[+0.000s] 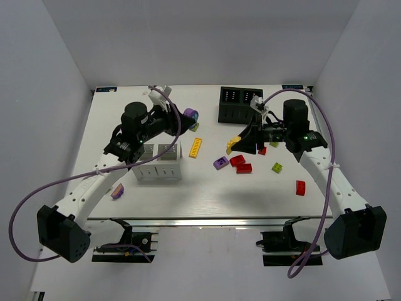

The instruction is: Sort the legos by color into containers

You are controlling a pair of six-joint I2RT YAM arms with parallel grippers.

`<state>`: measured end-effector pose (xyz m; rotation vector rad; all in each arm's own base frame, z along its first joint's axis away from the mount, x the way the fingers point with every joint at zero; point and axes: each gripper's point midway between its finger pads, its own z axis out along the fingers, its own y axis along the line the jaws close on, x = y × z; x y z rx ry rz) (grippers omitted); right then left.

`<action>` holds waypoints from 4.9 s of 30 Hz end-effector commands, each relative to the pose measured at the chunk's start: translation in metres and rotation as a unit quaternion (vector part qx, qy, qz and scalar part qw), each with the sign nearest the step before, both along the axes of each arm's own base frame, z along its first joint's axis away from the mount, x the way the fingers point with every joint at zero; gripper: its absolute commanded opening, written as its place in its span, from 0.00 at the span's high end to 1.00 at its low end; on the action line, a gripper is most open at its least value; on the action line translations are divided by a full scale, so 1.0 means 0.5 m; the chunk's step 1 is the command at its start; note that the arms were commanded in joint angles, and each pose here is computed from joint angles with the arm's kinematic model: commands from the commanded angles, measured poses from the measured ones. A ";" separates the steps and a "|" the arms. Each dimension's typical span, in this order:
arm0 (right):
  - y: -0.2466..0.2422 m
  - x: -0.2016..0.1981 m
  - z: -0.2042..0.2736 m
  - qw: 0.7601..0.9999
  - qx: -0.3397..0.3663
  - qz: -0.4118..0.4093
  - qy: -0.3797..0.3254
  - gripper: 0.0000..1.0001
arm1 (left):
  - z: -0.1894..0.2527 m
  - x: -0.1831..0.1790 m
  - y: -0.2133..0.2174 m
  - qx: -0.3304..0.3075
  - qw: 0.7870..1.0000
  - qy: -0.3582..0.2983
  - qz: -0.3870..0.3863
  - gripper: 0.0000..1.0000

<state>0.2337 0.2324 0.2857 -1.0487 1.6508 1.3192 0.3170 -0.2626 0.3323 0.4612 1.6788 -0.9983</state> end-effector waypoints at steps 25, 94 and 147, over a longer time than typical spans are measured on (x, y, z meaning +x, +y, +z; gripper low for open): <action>-0.037 0.028 -0.024 0.996 -0.025 -0.065 -0.057 1.00 | -0.339 -0.067 0.439 0.287 0.785 0.210 0.506 1.00; 0.458 0.119 -0.074 0.981 -0.118 0.058 -0.146 0.37 | -0.096 -0.205 0.302 0.025 0.966 -0.035 0.256 0.14; -0.342 0.158 -0.077 0.957 0.021 -0.279 0.075 0.28 | -0.562 0.053 -0.230 0.417 0.905 0.048 -0.063 0.20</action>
